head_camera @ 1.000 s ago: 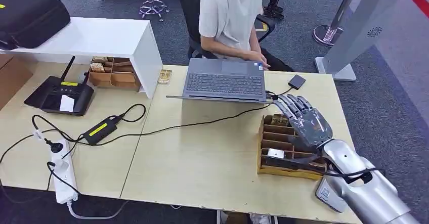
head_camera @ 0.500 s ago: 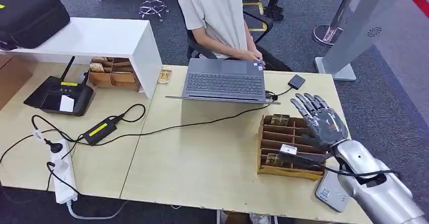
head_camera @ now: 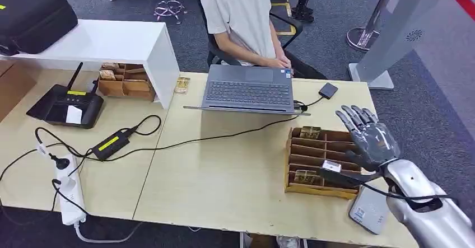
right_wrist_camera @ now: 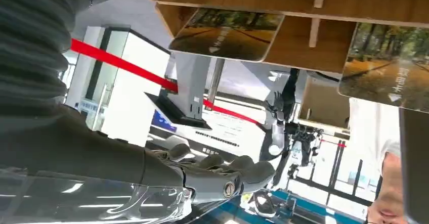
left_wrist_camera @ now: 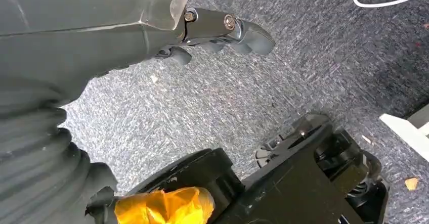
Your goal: Pass the card to the sensor for recognition and then transmit it.
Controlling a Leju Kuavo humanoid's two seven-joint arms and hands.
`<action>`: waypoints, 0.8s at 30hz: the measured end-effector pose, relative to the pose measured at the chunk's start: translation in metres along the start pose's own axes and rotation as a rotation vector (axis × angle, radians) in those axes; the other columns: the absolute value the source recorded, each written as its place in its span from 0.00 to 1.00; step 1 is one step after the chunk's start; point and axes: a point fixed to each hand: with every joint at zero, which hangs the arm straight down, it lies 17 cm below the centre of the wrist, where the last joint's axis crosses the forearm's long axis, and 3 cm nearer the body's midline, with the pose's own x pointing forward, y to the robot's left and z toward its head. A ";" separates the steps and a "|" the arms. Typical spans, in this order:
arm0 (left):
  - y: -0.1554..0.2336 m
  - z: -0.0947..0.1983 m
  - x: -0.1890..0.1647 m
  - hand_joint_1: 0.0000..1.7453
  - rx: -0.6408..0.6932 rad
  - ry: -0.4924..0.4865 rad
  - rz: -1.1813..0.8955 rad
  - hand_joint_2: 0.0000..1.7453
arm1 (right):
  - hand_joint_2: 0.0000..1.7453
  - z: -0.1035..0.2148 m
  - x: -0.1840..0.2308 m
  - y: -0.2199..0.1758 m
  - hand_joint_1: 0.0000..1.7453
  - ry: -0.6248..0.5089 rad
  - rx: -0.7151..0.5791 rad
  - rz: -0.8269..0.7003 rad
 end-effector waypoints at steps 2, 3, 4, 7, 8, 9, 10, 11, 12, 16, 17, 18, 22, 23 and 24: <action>0.000 0.000 0.000 0.00 0.000 0.000 0.000 1.00 | 1.00 0.001 -0.001 0.000 0.00 0.002 -0.001 -0.001; 0.000 0.000 0.000 0.00 0.000 0.000 0.000 1.00 | 1.00 0.001 -0.001 0.000 0.00 0.002 0.000 -0.001; 0.000 0.000 0.001 0.00 0.000 -0.001 0.000 1.00 | 1.00 0.001 -0.001 0.000 0.00 0.002 0.000 -0.002; 0.000 0.000 0.001 0.00 0.000 -0.001 0.000 1.00 | 1.00 0.002 -0.001 0.001 1.00 0.002 0.002 -0.002; -0.001 0.000 0.001 0.00 0.000 -0.001 0.000 1.00 | 1.00 0.002 -0.001 0.001 1.00 0.002 0.003 -0.002; -0.001 0.000 0.001 0.00 0.000 -0.001 0.000 1.00 | 1.00 0.003 0.000 0.003 1.00 0.000 0.007 -0.003; -0.001 0.000 0.001 0.00 0.000 -0.001 0.000 1.00 | 1.00 0.004 0.001 0.004 1.00 -0.004 0.010 -0.007; -0.001 0.000 0.001 0.00 0.000 -0.001 0.000 1.00 | 1.00 0.005 0.002 0.006 1.00 -0.008 0.014 -0.010; -0.001 0.000 0.001 0.00 0.000 -0.001 0.000 1.00 | 1.00 0.006 0.003 0.007 1.00 -0.009 0.018 -0.014; -0.001 0.000 0.001 0.00 0.000 -0.001 0.000 1.00 | 1.00 0.008 0.003 0.009 1.00 -0.010 0.026 -0.030; -0.001 0.000 0.001 0.00 0.000 -0.001 0.000 1.00 | 1.00 0.008 0.003 0.010 1.00 -0.009 0.027 -0.032; -0.001 0.000 0.001 0.00 0.000 -0.001 0.000 1.00 | 1.00 0.008 0.002 0.010 1.00 -0.008 0.027 -0.032; -0.001 0.000 0.001 0.00 0.000 -0.001 0.000 1.00 | 1.00 0.009 0.002 0.010 1.00 -0.007 0.028 -0.037; -0.001 0.000 0.001 0.00 -0.001 -0.001 0.000 1.00 | 1.00 0.009 0.002 0.010 1.00 -0.007 0.028 -0.041; -0.001 0.000 0.001 0.00 -0.001 -0.001 0.000 1.00 | 1.00 0.009 0.001 0.009 1.00 -0.007 0.027 -0.041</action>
